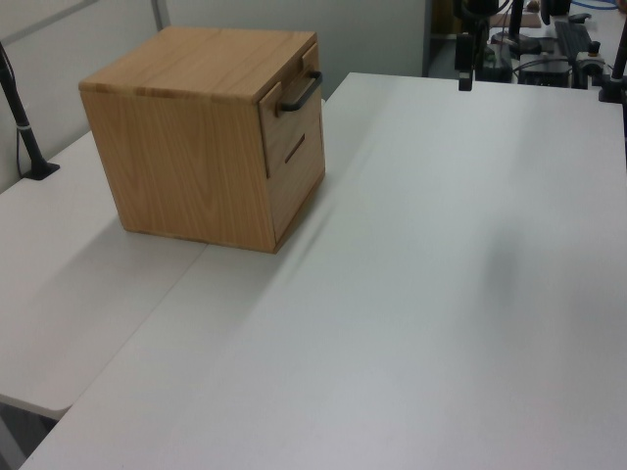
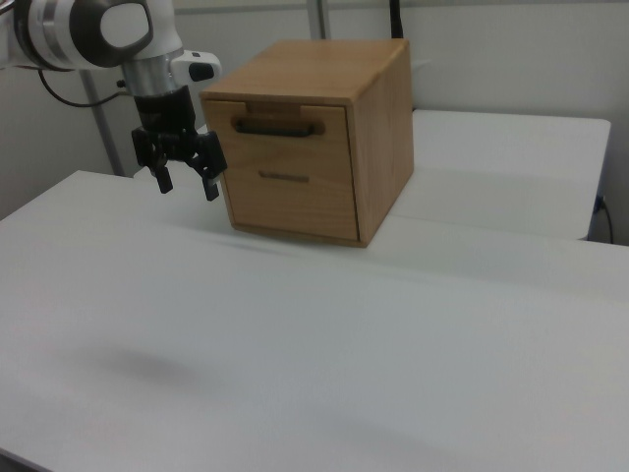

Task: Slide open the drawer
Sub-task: 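Move the gripper toward the black handle of the wooden drawer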

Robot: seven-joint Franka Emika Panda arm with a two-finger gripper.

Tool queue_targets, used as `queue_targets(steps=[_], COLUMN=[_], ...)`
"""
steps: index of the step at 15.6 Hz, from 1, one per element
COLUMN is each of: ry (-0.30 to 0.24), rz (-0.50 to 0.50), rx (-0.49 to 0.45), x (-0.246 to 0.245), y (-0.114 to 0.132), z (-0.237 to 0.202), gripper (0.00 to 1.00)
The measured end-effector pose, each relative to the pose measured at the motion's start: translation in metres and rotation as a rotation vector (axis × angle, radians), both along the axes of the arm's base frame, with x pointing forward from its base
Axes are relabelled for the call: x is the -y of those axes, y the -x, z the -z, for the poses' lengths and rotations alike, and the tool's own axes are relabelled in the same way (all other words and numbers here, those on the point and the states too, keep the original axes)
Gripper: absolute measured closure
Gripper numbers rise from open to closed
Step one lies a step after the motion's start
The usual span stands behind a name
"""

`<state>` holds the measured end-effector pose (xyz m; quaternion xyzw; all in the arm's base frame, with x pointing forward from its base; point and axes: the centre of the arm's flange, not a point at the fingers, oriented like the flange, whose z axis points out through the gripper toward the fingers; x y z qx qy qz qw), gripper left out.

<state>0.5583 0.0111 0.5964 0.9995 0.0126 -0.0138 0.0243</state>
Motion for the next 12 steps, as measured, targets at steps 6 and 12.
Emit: queue_targets(steps=[6,12], ry=[0.002,0.011], rz=[0.002,0.058], rx=[-0.038,-0.038], x=[-0.0009,0.0011], y=[0.0059,0.0051], z=[-0.0072,-0.0061], gripper=[0.00,0.00])
